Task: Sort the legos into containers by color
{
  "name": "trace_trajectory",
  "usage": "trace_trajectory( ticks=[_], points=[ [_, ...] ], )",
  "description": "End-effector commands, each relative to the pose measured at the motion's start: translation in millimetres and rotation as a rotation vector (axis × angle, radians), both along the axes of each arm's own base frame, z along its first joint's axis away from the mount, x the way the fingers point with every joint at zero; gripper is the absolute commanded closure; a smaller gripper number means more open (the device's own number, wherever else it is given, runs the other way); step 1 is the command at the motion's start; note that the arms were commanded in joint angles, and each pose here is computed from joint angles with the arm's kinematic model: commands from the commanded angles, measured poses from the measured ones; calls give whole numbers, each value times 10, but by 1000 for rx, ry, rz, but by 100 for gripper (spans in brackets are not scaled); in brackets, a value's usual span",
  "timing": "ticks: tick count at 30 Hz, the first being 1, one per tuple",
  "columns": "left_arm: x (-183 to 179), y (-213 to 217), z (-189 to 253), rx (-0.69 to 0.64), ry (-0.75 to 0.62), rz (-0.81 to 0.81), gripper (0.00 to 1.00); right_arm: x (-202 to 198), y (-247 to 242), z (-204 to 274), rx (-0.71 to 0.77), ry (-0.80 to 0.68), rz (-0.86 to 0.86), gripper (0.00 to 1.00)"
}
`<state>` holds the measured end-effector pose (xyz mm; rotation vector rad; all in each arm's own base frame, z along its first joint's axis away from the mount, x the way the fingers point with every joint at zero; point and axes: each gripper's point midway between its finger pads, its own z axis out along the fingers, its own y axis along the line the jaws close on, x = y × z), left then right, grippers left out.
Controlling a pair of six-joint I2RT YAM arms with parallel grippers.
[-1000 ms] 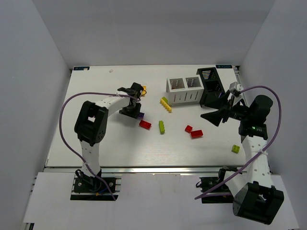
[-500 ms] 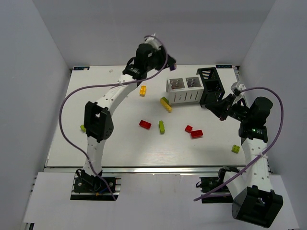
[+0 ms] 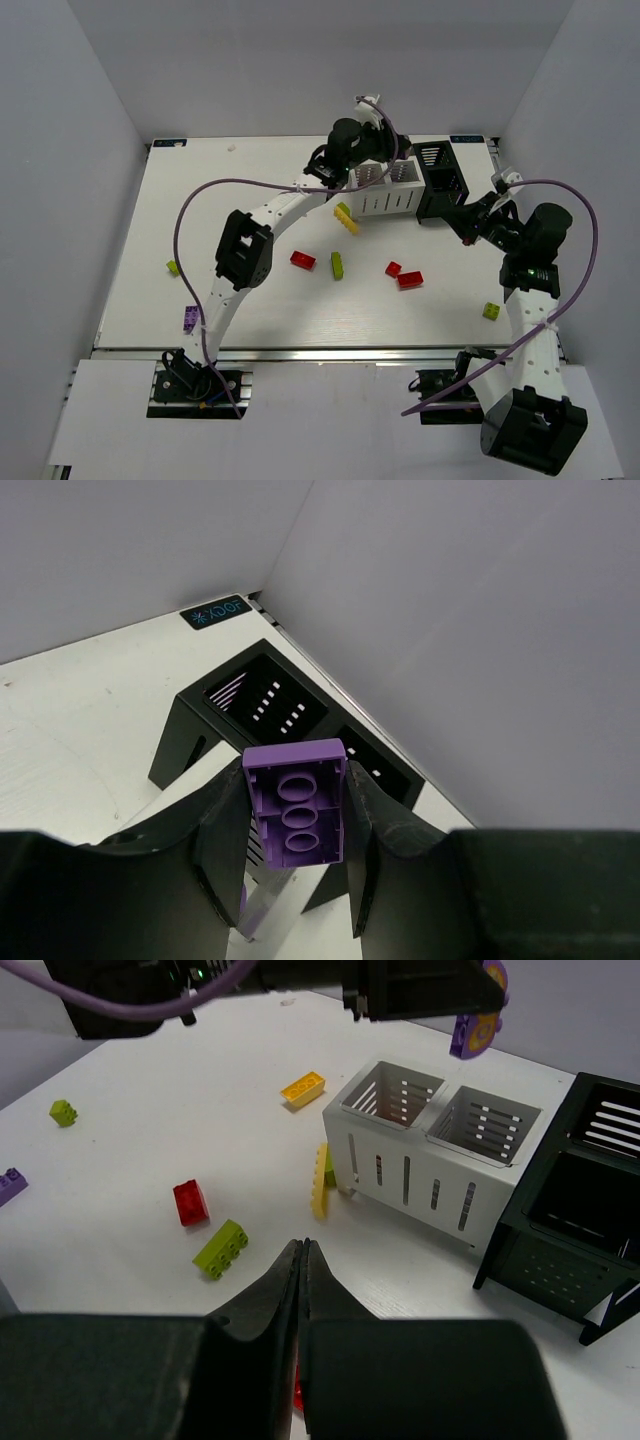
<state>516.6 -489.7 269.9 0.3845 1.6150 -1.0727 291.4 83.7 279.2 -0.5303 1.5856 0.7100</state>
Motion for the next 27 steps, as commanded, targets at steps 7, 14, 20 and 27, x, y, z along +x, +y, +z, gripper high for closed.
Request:
trace_trajectory(
  ticks=[7,14,20,27],
  points=[
    [50,-173,146,-37,-132,73,91,25,-111,90,-3,-32,-47,100],
    [128,-130,-3,-8,-108,120,57,9,-129,81,7,-27,-35,100],
    [139,-116,25,-1,-104,129,43,-14,-113,56,12,-22,-12,91],
    [45,-118,259,-29,-119,95,37,-107,-20,21,3,-33,86,66]
  ],
)
